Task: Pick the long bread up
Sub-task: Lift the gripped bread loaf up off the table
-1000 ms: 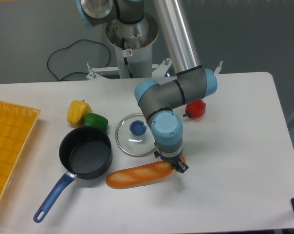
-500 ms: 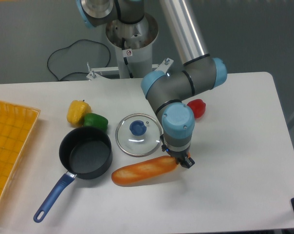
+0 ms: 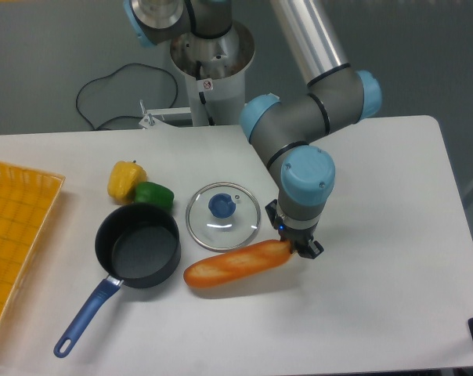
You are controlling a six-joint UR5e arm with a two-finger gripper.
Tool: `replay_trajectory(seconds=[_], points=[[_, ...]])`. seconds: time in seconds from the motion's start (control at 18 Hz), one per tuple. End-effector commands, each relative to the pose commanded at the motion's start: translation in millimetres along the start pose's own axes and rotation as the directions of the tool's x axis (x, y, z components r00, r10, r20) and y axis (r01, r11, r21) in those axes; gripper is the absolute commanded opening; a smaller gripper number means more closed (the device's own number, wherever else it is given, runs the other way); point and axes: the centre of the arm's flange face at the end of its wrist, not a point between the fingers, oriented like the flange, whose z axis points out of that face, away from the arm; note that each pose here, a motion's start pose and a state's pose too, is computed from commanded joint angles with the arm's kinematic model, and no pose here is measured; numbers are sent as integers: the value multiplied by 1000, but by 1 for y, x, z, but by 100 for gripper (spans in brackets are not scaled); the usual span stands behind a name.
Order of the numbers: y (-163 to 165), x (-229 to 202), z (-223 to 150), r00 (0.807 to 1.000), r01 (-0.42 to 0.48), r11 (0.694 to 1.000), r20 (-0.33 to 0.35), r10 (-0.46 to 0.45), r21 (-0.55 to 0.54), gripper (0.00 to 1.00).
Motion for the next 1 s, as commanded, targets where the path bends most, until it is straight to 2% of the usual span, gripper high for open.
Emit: replay_trajectory(seconds=[0.44,0.61,1.0], points=[[16,3,-17,1000,-2,999,-14,3,33,33],[24,3,-29,1000,19,996,-1,-19,82,33],[34,1,-29,1000,15,995,-4,-15,94,33]])
